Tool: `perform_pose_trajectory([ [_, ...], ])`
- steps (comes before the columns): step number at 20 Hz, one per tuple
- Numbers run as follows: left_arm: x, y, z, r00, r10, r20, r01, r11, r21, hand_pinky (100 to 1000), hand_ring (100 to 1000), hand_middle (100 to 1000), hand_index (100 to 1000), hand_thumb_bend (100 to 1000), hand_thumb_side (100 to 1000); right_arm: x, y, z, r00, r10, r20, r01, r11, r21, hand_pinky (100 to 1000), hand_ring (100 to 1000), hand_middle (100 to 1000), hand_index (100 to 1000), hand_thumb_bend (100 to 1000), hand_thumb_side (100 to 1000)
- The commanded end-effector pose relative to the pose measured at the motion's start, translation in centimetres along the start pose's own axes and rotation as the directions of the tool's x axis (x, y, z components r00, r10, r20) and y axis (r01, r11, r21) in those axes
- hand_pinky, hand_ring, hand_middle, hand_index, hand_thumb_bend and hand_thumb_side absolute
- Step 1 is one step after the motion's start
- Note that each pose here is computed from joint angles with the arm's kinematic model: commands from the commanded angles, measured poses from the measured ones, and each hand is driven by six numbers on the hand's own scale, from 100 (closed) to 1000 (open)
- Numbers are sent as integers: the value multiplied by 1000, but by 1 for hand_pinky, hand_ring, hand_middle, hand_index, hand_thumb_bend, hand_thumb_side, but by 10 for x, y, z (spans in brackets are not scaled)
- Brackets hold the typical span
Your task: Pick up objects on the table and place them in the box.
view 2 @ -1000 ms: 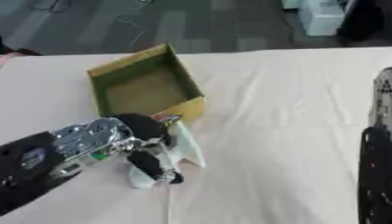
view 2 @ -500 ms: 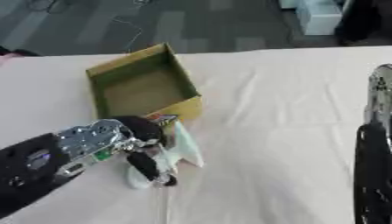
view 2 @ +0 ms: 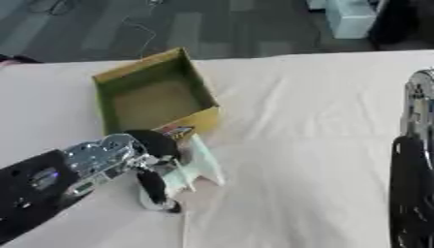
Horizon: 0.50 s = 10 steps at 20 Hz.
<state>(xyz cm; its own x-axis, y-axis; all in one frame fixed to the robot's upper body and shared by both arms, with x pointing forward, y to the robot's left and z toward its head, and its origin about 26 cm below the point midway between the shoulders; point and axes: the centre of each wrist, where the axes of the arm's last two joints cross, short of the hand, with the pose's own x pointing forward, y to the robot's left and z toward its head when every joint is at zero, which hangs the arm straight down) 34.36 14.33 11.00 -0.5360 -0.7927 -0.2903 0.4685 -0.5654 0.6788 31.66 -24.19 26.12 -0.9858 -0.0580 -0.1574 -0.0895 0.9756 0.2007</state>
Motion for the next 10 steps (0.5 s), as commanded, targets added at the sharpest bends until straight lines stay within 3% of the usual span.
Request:
perform_pose_trajectory([
  [1, -4, 8, 8, 1000, -6, -28, 7, 1000, 28, 133, 348, 413, 568, 100, 417, 1, 4, -9, 999, -13, 35, 12, 1000, 2, 680, 578, 580, 712, 100, 919],
  [3, -2, 13, 16, 999, -12, -32, 14, 998, 60, 100, 246, 305, 447, 100, 410, 1, 4, -9, 999, -12, 34, 12, 1000, 2, 680, 578, 580, 713, 100, 919],
  [5, -1, 17, 23, 999, -21, -30, 23, 996, 91, 100, 173, 236, 343, 100, 282, 1, 4, -9, 999, -11, 34, 11, 1000, 3, 680, 578, 580, 713, 100, 918],
  [6, 0, 20, 28, 999, -24, -27, 26, 994, 109, 100, 116, 187, 288, 100, 273, 1, 3, -9, 999, -10, 34, 10, 1000, 3, 680, 578, 580, 713, 100, 918],
  [10, 2, 33, 53, 1000, -16, -11, 17, 980, 198, 100, 100, 100, 202, 100, 272, 1, 3, -9, 999, -6, 33, 6, 1000, 3, 680, 578, 580, 713, 100, 918],
])
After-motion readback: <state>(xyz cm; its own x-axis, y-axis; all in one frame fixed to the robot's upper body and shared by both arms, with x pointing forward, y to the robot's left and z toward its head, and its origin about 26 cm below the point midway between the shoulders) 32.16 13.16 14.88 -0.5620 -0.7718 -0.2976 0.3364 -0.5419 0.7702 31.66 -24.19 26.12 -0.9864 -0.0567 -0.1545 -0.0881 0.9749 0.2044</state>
